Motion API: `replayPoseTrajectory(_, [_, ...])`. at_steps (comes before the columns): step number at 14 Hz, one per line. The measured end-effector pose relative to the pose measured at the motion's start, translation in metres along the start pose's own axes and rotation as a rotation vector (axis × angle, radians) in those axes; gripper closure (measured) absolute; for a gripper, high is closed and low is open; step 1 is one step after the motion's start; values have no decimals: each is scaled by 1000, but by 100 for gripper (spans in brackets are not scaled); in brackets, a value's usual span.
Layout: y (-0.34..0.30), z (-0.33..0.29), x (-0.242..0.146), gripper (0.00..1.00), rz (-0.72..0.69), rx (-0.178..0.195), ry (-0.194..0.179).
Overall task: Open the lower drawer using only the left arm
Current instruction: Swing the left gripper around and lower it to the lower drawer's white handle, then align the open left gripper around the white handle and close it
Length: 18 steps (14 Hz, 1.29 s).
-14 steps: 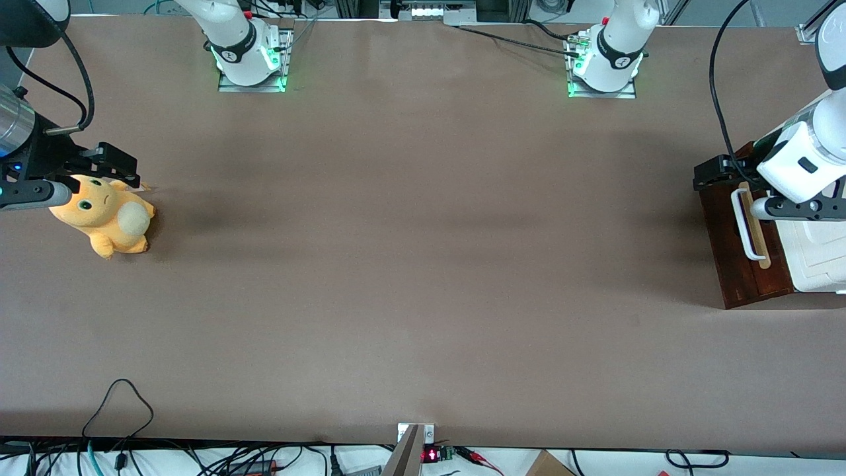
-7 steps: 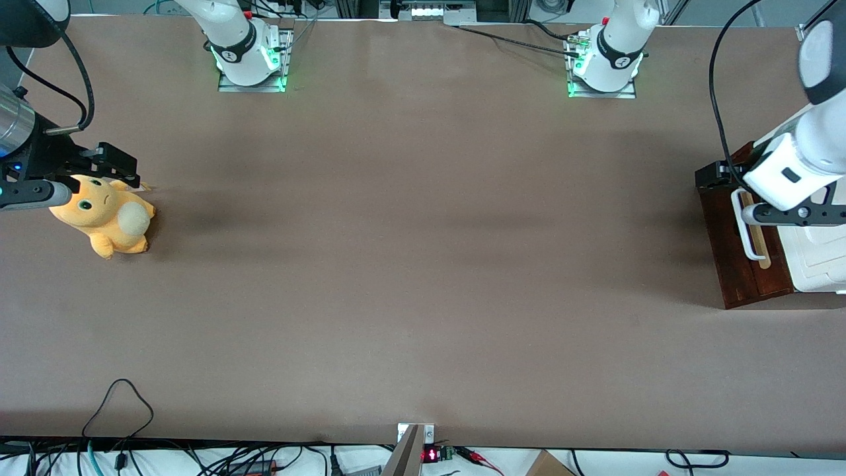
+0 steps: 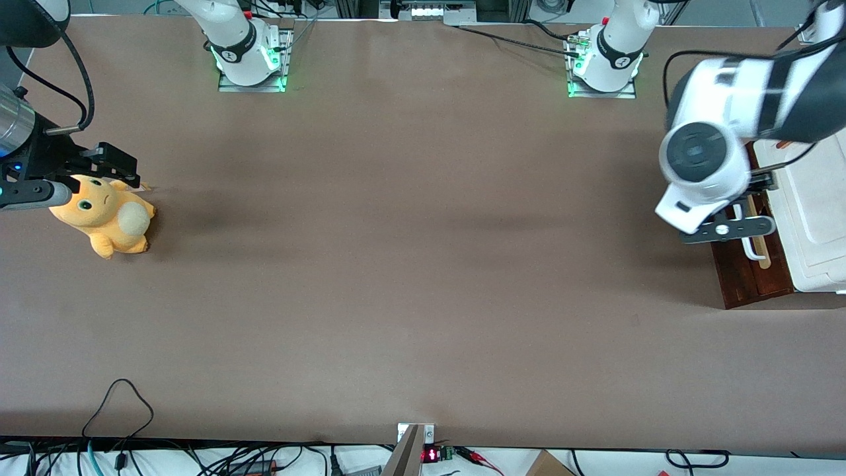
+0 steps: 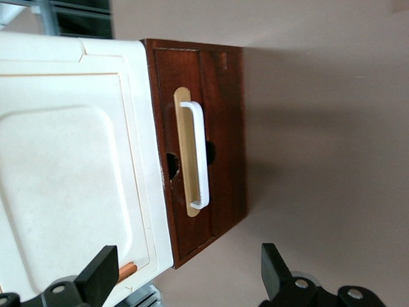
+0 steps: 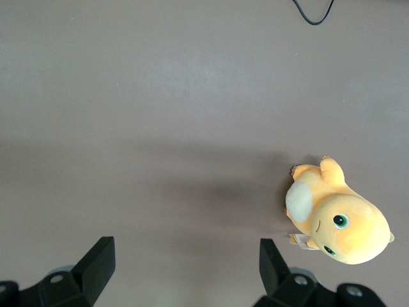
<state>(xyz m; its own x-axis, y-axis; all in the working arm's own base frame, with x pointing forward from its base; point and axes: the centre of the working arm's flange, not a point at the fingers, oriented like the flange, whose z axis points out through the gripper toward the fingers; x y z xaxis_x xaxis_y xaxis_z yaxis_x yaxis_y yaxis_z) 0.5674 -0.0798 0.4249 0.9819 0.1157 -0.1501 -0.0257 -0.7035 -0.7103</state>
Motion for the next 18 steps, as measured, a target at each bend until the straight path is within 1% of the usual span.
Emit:
replayPoseTrajectory(2, [39,18,-10,2,-50,144,14])
replayPoseTrajectory(4, [70,46,-17,2,-76,254,35])
replayPoseTrajectory(6, [94,77,-20,2,-84,338,50])
replayPoseTrajectory(8, [115,106,-19,2,-81,402,56])
replayPoseTrajectory(10, [127,133,-15,4,-85,479,64])
replayPoseTrajectory(11, [130,146,-11,5,-86,514,76])
replayPoseTrajectory(12, [130,158,-5,6,-82,545,92])
replayPoseTrajectory(13, [123,171,1,7,-79,567,105])
replayPoseTrajectory(14, [116,183,6,7,-75,576,111])
replayPoseTrajectory(18, [104,211,8,7,-59,588,110])
